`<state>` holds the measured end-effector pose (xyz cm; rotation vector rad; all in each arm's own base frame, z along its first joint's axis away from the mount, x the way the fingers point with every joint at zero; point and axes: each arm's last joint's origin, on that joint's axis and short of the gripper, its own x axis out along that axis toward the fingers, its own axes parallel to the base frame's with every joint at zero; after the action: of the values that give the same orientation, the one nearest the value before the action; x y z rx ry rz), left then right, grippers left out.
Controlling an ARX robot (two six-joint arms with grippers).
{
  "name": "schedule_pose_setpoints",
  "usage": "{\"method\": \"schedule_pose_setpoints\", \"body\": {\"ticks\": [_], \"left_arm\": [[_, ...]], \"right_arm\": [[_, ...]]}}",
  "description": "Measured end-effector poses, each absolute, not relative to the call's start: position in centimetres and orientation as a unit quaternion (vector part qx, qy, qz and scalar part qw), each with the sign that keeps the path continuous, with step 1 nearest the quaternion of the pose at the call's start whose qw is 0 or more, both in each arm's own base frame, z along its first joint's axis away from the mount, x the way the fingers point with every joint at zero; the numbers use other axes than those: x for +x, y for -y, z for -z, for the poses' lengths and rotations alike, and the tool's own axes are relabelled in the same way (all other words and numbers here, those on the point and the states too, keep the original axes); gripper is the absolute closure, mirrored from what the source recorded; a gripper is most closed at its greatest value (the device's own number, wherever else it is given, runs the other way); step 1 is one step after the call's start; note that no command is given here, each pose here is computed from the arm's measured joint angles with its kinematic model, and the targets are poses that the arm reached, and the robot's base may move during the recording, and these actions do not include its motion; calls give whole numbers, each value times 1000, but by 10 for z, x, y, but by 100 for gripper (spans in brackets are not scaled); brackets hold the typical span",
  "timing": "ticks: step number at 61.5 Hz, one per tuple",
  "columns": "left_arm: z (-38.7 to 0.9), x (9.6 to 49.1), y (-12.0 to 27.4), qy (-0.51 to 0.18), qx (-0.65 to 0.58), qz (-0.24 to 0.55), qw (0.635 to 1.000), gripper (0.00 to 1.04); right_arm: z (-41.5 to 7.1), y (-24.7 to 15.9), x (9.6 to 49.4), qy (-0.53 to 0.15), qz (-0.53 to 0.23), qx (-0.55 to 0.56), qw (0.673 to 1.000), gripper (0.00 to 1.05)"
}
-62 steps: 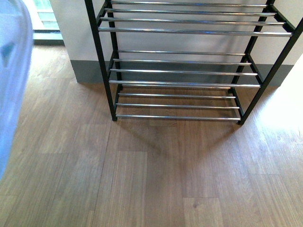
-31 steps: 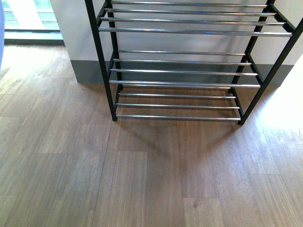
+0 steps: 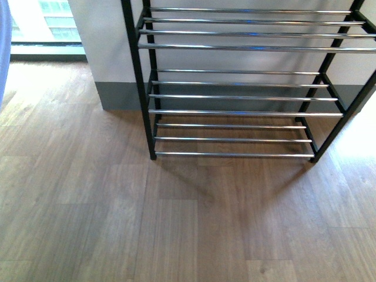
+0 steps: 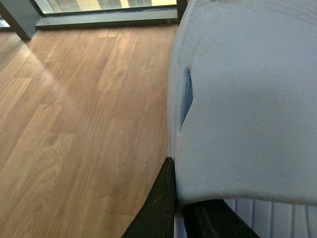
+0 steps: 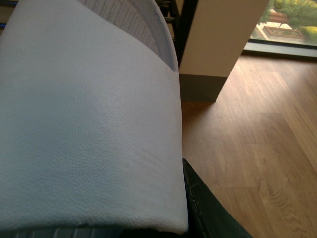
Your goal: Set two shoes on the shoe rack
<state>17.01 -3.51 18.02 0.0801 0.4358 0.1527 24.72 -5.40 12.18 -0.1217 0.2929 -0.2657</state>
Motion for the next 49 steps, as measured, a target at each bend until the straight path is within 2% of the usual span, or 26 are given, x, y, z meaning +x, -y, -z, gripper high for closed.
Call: {"method": "schedule_pose_setpoints", "body": {"ticks": [49], "left_arm": [[-180, 170, 35, -216, 41, -80, 972, 103]], "right_arm": [[-122, 52, 248, -146, 127, -63, 979, 103]]}}
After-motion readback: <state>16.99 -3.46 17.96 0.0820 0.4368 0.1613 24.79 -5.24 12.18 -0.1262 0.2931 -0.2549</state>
